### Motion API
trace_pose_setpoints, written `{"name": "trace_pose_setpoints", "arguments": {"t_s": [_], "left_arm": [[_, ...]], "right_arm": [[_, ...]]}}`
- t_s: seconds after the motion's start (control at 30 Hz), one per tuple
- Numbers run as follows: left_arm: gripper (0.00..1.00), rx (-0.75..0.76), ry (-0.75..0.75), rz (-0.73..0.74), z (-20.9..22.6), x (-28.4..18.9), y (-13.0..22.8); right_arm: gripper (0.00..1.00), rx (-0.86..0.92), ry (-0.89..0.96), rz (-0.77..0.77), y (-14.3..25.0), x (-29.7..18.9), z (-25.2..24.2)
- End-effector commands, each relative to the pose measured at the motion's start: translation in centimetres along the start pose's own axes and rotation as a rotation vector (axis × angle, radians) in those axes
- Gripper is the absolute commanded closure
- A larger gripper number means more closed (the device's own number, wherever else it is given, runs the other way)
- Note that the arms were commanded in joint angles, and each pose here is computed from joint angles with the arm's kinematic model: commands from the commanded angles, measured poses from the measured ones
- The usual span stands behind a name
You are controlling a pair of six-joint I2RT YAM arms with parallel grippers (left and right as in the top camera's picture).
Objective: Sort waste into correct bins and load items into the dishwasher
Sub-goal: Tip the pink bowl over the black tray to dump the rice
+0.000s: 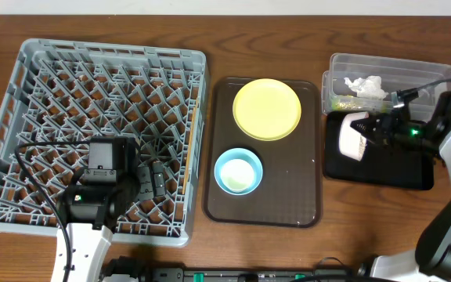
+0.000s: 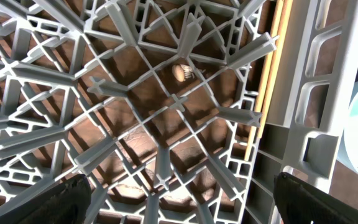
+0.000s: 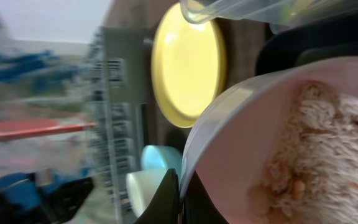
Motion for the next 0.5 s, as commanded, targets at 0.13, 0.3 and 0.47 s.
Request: {"name": "trace_pose_setpoints", "arguments": {"t_s": [0.13, 0.3, 0.47], "left_arm": [[0.04, -0.006, 0.009, -0.01, -0.2, -0.4, -0.4], [0.04, -0.006, 0.009, -0.01, -0.2, -0.4, -0.4], [0.04, -0.006, 0.009, -0.01, -0.2, -0.4, -0.4]], "right_arm": [[0.99, 0.072, -0.226, -0.085, -0.8, -1.1, -2.0], [0.99, 0.129, -0.275, -0.129, -0.8, -1.8, -3.9], [0.99, 0.162, -0.284, -0.184, -0.9, -3.3, -5.0]]}}
Point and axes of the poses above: each gripper's point midway between its finger pads, its own x axis out along the fingers, its own z axis along the line the jaws close on, y = z × x, the point moved 7 cm from there along -x, back along the fingers, and after that the axes turned 13 degrees about -x, right-handed, at the moved point
